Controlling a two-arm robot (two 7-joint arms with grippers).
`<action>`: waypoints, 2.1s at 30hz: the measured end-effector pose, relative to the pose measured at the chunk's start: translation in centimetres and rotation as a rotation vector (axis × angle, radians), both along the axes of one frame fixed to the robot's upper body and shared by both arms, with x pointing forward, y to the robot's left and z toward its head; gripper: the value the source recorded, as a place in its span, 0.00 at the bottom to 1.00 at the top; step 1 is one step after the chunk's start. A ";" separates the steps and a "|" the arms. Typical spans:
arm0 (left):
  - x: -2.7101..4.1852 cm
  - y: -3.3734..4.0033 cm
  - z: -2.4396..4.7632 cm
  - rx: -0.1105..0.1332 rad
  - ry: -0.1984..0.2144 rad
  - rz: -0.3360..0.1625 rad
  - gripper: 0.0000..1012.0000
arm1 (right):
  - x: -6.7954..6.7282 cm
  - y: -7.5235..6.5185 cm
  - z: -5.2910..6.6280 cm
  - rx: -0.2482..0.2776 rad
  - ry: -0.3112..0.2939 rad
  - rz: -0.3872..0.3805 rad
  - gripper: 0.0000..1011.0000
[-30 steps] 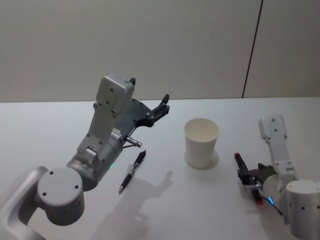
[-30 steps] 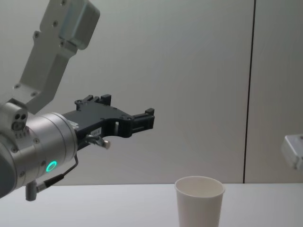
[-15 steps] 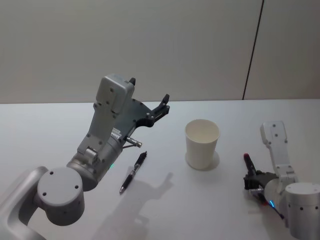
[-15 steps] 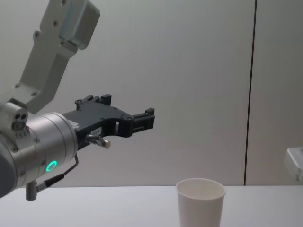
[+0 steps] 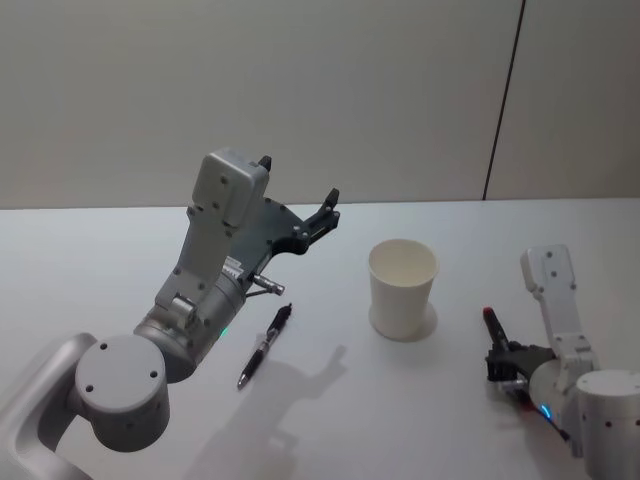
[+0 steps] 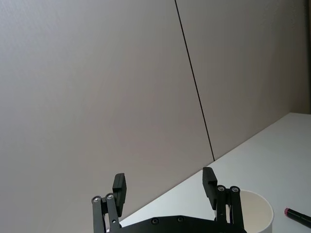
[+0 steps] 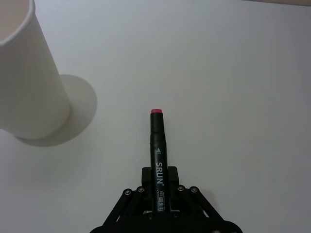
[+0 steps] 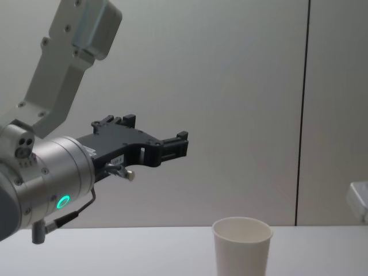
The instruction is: Place the pen into the pen holder.
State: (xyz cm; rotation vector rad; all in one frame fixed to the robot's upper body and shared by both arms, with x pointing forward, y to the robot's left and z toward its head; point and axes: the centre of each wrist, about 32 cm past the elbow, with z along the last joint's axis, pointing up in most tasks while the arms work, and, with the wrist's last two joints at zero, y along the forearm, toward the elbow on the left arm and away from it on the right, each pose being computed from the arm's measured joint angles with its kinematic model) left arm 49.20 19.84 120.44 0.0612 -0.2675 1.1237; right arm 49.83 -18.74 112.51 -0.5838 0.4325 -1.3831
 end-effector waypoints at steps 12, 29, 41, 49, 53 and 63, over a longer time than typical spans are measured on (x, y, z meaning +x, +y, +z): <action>0.00 0.00 0.00 0.000 0.000 0.000 0.99 | -0.8 0.1 1.0 0.036 -0.112 0.049 0.18; 0.00 0.00 0.00 0.000 0.000 0.000 0.99 | -2.4 0.2 3.7 0.087 -0.379 0.122 0.18; 0.00 0.00 0.00 0.000 0.000 0.000 0.99 | -3.0 0.6 4.6 0.121 -0.576 0.194 0.18; 0.00 0.00 0.00 0.000 0.000 0.000 0.99 | -2.5 1.3 4.5 0.127 -0.670 0.234 0.18; 0.00 0.00 0.00 0.000 0.000 0.000 0.99 | -1.9 1.7 4.2 0.129 -0.709 0.253 0.18; 0.00 0.00 0.00 0.000 0.000 0.000 0.99 | -0.4 2.5 3.1 0.129 -0.773 0.280 0.18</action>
